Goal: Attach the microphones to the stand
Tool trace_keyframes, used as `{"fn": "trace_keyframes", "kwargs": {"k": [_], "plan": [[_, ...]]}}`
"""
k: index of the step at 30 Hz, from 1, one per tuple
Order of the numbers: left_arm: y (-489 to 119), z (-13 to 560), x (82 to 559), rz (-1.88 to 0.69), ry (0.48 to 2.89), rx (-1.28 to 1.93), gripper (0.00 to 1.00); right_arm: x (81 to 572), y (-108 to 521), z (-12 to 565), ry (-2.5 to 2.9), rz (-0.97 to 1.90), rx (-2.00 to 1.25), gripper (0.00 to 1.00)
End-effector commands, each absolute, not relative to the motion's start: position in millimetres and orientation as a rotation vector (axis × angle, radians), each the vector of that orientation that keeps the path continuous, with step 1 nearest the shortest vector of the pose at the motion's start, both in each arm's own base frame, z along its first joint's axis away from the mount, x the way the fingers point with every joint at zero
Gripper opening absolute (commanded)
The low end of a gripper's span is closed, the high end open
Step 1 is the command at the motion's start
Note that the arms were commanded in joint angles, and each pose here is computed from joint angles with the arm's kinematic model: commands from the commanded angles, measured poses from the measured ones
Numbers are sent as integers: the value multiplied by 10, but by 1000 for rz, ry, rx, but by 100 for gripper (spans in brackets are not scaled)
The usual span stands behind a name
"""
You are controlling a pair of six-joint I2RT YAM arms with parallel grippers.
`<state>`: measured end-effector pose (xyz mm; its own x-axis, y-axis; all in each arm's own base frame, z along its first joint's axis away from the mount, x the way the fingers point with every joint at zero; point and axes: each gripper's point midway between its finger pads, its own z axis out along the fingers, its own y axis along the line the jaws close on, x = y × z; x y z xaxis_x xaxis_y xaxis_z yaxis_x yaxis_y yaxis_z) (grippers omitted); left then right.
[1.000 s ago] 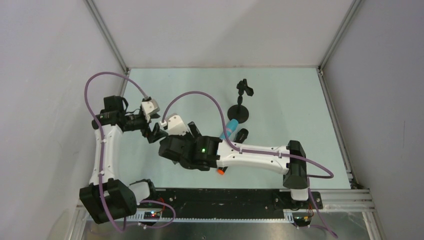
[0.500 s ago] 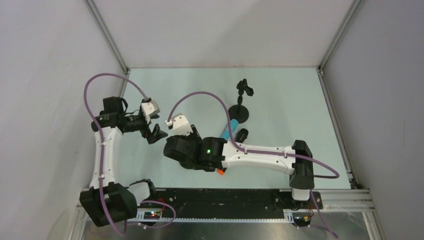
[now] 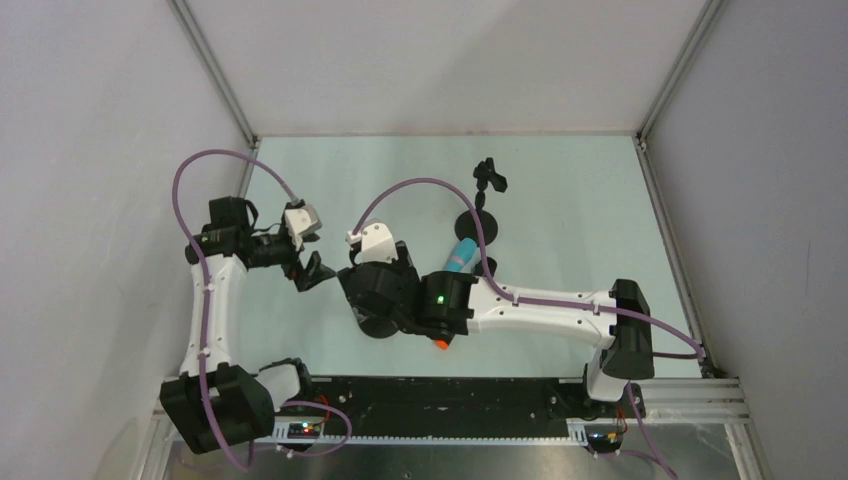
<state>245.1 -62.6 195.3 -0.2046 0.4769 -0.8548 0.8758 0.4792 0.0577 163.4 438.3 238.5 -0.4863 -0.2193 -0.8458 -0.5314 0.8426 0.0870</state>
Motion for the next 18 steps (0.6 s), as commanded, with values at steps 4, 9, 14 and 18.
{"fn": "trace_keyframes", "kwargs": {"k": [4,9,14,18], "plan": [[-592,1916,2416,-537,1830,1157,100,1635,4548,2666,2031,547,-519,80],[-597,1908,2406,-542,1827,1155,98,1697,4546,2631,2059,536,-480,73],[-587,1934,2415,-531,1820,1154,98,1714,4528,2607,2067,529,-469,63],[-587,1946,2408,-527,1818,1153,98,1716,4532,2599,2071,532,-468,54]]}}
